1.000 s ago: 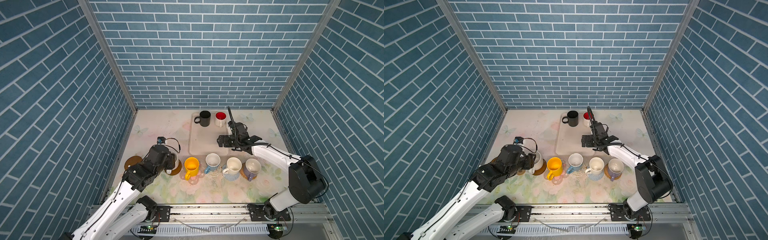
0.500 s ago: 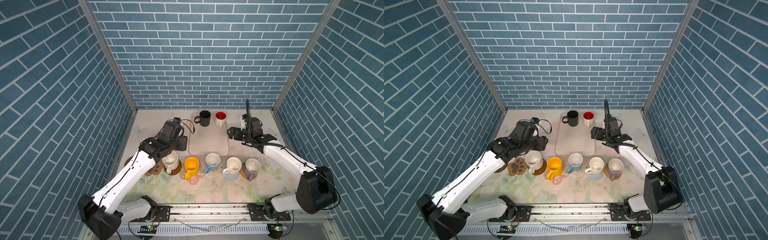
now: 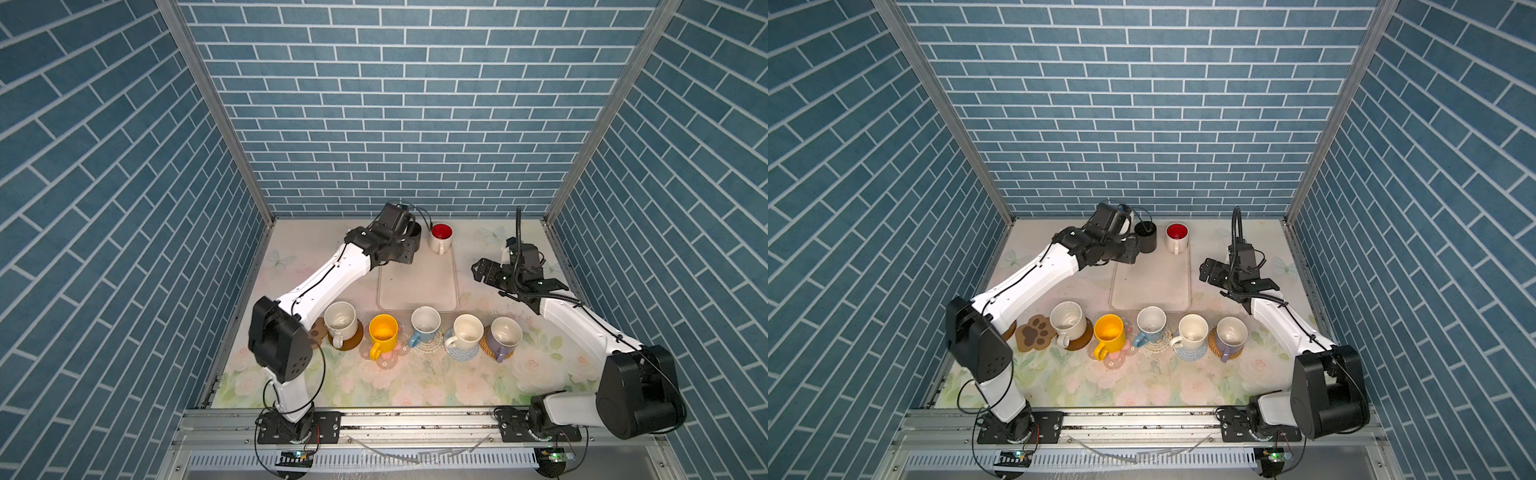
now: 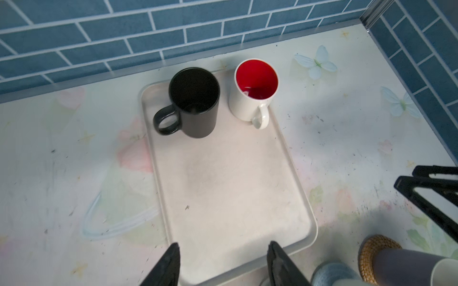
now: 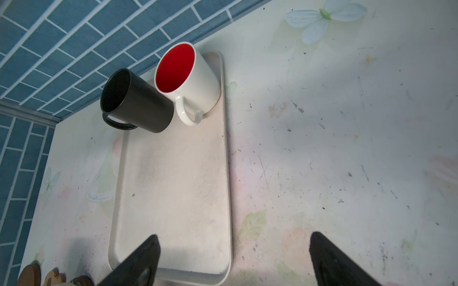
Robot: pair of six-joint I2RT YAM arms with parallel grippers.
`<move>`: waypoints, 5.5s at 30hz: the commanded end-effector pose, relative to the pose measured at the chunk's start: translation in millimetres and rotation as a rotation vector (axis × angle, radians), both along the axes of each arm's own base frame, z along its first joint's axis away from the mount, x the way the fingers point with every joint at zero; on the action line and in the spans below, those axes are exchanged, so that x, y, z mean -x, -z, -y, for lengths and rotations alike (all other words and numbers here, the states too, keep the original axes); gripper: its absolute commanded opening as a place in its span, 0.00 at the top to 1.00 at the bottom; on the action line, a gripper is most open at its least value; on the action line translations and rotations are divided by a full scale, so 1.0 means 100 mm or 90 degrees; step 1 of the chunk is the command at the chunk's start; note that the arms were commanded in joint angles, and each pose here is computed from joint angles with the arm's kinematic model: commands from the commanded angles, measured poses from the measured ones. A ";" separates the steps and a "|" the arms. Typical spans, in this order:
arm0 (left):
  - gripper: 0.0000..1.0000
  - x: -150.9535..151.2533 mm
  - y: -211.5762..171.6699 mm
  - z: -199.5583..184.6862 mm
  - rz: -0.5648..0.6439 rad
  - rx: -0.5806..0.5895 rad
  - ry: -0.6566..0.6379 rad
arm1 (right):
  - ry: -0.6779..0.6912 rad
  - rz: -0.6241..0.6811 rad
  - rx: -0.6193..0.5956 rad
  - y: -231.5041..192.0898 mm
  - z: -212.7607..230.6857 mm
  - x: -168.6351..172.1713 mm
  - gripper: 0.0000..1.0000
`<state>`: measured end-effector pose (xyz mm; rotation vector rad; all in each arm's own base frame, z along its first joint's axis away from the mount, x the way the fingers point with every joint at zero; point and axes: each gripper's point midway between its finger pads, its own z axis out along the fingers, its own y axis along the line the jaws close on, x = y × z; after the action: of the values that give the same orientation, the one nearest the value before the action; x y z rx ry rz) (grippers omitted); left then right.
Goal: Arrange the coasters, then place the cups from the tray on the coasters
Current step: 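Raise left gripper and move it above the red-lined white mug on the tray, then lower left gripper onto the red-lined mug's rim and close, then lift the red-lined white mug with left gripper and carry it toward the round brown coaster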
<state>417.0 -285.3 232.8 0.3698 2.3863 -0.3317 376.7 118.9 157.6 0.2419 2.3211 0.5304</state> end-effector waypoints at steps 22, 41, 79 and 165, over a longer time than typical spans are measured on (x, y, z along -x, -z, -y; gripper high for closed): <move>0.42 -0.92 0.80 1.15 0.055 -0.046 0.013 | 0.145 -0.005 -0.013 0.33 0.43 -0.03 0.06; 0.40 -1.27 1.50 1.44 0.079 0.007 -0.059 | 0.151 -0.033 -0.004 0.48 0.45 0.00 0.07; 0.96 -1.29 1.41 1.51 0.105 0.023 -0.029 | 0.091 -0.040 -0.065 0.40 0.23 0.06 0.01; 1.00 1.24 0.24 -2.61 0.117 -0.047 -0.446 | -0.041 -0.004 -0.120 0.15 -0.34 -0.08 0.01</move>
<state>294.4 -36.4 197.6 -0.3268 2.2481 0.0930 383.7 147.2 145.5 0.2741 2.2951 0.7629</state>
